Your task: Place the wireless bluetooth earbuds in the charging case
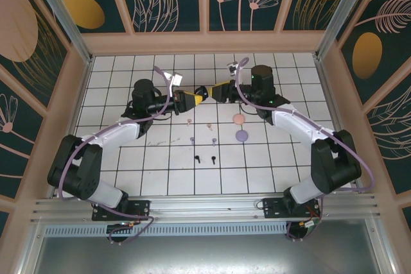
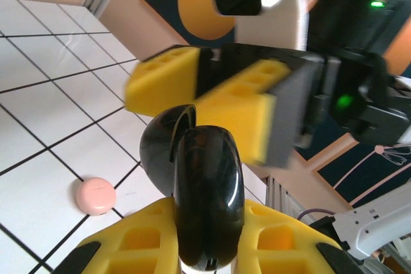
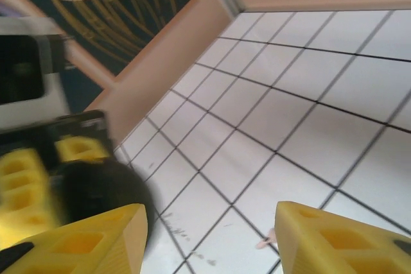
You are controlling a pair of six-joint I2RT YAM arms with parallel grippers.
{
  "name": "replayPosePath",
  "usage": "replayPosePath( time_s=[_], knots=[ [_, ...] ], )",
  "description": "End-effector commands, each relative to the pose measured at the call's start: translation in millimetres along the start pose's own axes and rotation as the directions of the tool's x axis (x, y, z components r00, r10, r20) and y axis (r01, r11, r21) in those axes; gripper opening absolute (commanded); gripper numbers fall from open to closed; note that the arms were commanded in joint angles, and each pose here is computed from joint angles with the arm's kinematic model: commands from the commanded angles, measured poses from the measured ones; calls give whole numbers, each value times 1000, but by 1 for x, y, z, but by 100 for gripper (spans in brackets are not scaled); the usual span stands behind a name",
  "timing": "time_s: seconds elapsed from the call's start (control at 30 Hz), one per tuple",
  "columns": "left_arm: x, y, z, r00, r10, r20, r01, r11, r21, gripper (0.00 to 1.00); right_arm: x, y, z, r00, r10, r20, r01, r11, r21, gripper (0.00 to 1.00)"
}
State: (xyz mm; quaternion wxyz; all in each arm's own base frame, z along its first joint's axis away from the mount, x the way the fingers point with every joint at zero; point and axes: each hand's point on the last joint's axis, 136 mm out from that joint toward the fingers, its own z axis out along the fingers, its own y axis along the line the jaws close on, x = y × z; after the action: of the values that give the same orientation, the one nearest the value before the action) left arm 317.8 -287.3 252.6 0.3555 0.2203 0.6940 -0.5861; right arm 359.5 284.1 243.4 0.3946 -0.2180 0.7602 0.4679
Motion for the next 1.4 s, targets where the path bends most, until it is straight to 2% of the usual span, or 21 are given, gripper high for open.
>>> replayPosePath(
  time_s=[0.0, 0.17, 0.37, 0.5, 1.37],
  knots=[
    [-12, -24, -4, 997, 82, 15, -83, 995, 55, 0, 0, -23, -2, 998, 54, 25, -55, 998, 39, 55],
    [-10, -22, -4, 996, 86, 13, -86, 995, 47, 0, -2, -5, -16, 999, 35, 26, -35, 999, 8, 55],
    [-10, -21, -2, 997, 83, 7, -83, 995, 56, 0, -2, 42, -35, 999, -30, 21, 33, 989, -142, 55],
    [-12, -22, -2, 996, 87, 6, -87, 994, 60, 0, -2, 54, -32, 999, -53, 8, 53, 984, -169, 51],
    [-16, -26, -1, 995, 94, 12, -95, 993, 66, 0, -5, 48, 4, 998, -49, -29, 44, 987, -153, 35]
  ],
)
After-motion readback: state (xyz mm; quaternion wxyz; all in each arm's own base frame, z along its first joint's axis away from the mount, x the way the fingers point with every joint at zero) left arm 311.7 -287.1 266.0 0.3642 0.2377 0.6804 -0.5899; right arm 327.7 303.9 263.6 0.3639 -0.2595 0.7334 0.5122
